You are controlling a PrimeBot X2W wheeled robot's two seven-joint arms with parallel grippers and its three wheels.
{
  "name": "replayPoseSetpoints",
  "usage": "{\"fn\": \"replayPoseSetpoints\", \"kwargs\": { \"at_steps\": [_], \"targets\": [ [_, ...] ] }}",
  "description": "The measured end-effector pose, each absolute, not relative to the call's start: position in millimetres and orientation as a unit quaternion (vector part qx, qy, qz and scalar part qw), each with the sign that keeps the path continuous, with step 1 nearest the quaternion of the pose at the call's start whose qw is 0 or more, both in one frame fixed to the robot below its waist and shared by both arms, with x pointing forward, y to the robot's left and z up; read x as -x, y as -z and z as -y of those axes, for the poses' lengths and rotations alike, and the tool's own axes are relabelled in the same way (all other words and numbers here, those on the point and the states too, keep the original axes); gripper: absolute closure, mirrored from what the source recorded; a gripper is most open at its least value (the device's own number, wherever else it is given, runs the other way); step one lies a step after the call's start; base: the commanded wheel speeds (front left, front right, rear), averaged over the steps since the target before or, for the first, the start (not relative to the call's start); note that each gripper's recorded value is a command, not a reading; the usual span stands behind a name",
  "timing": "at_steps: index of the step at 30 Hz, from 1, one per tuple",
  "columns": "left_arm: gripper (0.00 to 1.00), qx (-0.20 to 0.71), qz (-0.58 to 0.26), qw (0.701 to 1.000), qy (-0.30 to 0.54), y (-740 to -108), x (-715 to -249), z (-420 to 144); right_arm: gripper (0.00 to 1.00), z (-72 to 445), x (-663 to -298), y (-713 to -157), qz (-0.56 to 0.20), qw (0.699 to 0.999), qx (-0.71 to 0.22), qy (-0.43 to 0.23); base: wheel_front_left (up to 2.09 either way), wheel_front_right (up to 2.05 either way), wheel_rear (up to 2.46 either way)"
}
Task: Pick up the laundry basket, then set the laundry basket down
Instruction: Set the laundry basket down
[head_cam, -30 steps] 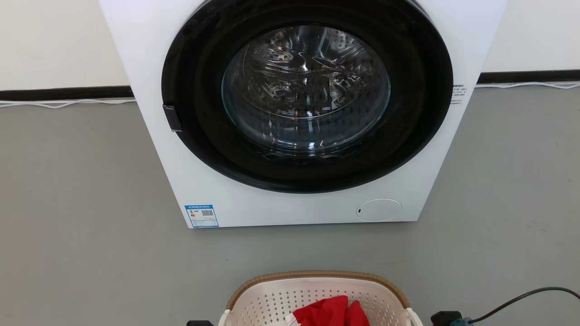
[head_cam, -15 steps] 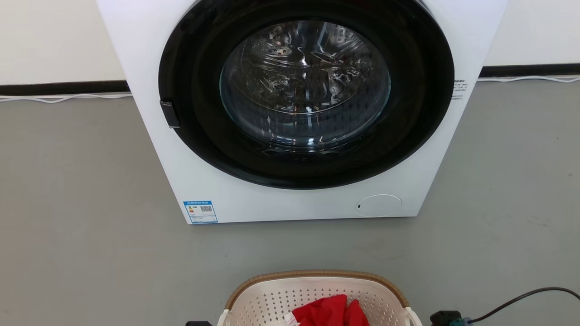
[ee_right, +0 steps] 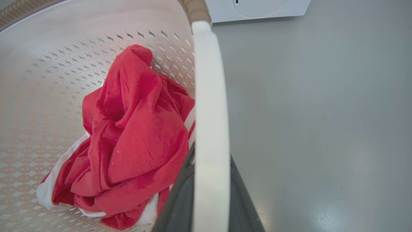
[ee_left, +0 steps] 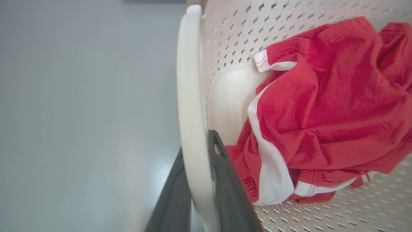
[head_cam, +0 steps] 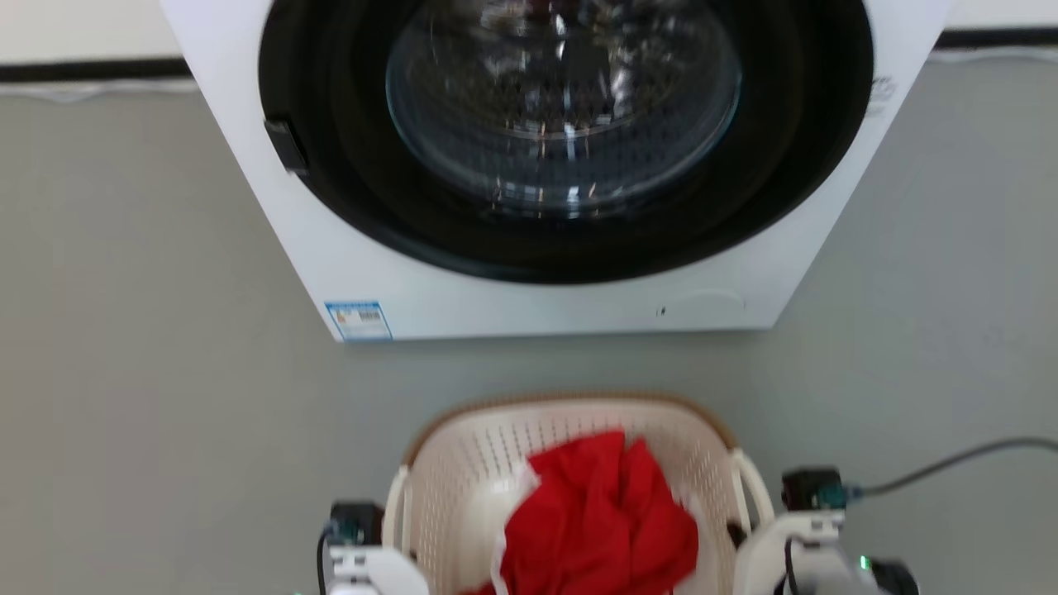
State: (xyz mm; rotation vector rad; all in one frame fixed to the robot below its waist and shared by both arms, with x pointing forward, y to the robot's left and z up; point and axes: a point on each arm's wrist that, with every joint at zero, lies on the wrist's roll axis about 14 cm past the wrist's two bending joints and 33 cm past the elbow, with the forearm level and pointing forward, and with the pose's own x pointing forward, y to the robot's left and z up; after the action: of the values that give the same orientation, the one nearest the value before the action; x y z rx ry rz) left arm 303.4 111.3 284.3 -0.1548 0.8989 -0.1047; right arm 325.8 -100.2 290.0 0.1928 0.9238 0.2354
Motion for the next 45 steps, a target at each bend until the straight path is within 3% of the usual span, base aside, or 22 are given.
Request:
{"fn": "replayPoseSetpoints", "kwargs": {
  "at_steps": [9,17,31,45],
  "targets": [
    [1.00,0.068,-0.415,0.906,0.045,-277.9,-374.4,-115.5,1.00,97.0,-399.7,-282.1,-0.422,0.895,-0.076,-0.124,0.00,0.00,0.00],
    [1.00,0.061,-0.421,0.904,0.038,-241.9,-430.7,-119.1,1.00,95.8,-459.3,-241.5,-0.426,0.894,-0.062,-0.127,0.00,0.00,0.00],
    [1.00,0.047,-0.459,0.887,0.029,-174.4,-448.8,-128.5,1.00,90.2,-478.9,-159.7,-0.462,0.876,-0.054,-0.130,0.00,0.00,0.00],
    [1.00,0.037,-0.442,0.896,0.025,-162.9,-469.9,-133.1,1.00,84.9,-497.7,-137.0,-0.451,0.881,-0.046,-0.136,0.00,0.00,0.00]
  ]
}}
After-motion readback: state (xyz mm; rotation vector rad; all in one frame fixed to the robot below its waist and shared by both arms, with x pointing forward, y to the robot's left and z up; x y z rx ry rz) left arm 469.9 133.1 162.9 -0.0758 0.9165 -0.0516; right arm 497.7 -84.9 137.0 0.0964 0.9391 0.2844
